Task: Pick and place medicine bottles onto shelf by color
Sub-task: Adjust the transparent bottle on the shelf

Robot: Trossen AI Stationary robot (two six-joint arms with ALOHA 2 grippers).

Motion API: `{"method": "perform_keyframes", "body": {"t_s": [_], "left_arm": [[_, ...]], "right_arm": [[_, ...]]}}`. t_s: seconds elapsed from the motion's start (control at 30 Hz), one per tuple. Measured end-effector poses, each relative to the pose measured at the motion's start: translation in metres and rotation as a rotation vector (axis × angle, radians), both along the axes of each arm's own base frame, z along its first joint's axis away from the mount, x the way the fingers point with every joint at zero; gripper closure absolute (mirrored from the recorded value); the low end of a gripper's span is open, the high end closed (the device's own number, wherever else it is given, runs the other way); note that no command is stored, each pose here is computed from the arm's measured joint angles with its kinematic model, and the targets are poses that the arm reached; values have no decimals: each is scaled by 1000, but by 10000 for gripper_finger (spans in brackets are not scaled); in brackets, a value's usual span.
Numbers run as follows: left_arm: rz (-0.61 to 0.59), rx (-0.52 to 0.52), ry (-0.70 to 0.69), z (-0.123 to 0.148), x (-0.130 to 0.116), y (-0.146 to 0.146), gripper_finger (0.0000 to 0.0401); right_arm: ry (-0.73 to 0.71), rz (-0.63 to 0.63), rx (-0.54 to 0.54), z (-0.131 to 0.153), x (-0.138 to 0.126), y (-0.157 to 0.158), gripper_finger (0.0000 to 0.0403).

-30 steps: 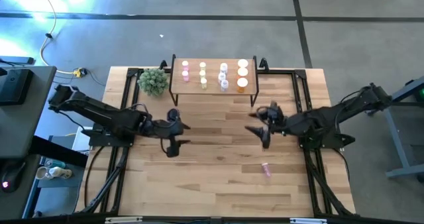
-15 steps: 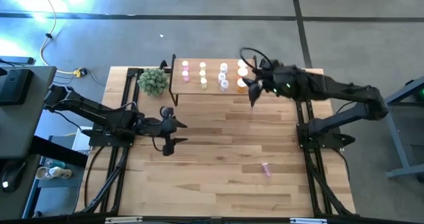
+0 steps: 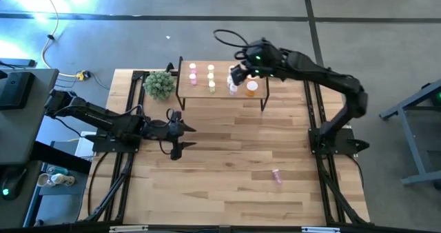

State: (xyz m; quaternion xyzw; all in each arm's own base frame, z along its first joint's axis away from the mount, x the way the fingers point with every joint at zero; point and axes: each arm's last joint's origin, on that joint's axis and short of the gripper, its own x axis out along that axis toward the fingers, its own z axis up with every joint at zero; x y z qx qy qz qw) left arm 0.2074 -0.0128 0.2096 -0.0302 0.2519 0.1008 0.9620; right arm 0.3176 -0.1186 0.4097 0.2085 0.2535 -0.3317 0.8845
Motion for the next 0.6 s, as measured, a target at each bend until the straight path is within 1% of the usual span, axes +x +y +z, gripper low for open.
{"method": "perform_keyframes", "body": {"t_s": [0.2, 0.37, 0.5, 0.6], "left_arm": [[-1, 4, 29, -2, -1, 0, 158], [-4, 10, 29, -2, -1, 0, 158], [-7, 16, 15, -1, -1, 0, 158], [-14, 30, 10, 0, 0, 0, 158]], "right_arm": [[25, 51, 64, -7, 30, -18, 135], [59, 79, 115, -16, 45, -27, 139], [103, 80, 137, -31, 55, -30, 162], [118, 101, 168, -39, 58, -34, 195]]}}
